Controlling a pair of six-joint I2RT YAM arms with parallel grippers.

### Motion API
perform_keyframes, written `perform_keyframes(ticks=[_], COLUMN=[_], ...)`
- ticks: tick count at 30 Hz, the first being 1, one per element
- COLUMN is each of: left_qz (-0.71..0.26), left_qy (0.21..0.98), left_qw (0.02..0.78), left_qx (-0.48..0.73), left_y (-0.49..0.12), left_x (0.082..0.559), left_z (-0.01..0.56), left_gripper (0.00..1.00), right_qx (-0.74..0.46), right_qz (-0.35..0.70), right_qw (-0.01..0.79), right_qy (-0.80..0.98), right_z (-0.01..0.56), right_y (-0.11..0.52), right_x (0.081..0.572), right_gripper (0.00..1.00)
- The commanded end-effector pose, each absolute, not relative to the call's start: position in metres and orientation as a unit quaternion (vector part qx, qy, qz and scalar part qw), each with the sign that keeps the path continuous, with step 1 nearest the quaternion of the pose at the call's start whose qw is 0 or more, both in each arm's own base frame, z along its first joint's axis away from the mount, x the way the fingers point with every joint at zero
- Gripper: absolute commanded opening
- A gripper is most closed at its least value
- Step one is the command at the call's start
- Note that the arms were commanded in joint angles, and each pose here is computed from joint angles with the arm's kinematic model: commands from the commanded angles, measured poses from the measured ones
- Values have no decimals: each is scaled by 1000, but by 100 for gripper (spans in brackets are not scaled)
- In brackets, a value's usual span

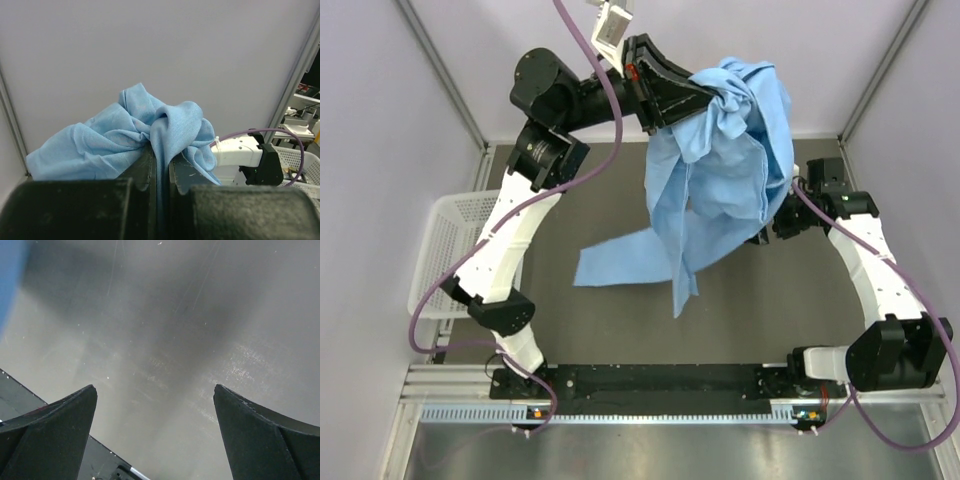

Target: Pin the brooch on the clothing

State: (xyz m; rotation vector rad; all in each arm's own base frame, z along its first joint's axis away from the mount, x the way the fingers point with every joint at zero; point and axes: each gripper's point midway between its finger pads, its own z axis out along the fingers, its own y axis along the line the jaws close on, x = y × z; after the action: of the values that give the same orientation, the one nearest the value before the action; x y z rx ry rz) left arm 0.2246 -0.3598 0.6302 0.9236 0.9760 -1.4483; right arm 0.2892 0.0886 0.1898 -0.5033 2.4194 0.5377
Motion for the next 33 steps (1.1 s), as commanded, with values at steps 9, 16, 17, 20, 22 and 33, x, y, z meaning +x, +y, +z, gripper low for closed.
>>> perform_keyframes(ticks=[9,16,17,20,22,33], left_qz=[-512,-395,-387,-367,-363,-339], left_qy=[667,815,822,849,860,840], left_qw=[465,332,310,253,237,277], left_qx=[278,263,281,284,270,319], left_y=[-288,-197,-193,-177,-163,-100], left_x=[279,284,281,279,286,290], left_z=[423,227,204,168,159,186], left_gripper=[0,2,5,14,17,70], right_qx=[-183,-234,-241,-273,-292,-441], right_qz=[196,171,195,215,210,216], right_qw=[329,306,305,296,298,389], right_qy=[906,907,901,890,884,779], right_z=[204,184,186,181,176,176], right_y=[70,61,69,91,101,189], right_x=[285,276,274,274,280,316], right_gripper=[99,99,99,99,99,99])
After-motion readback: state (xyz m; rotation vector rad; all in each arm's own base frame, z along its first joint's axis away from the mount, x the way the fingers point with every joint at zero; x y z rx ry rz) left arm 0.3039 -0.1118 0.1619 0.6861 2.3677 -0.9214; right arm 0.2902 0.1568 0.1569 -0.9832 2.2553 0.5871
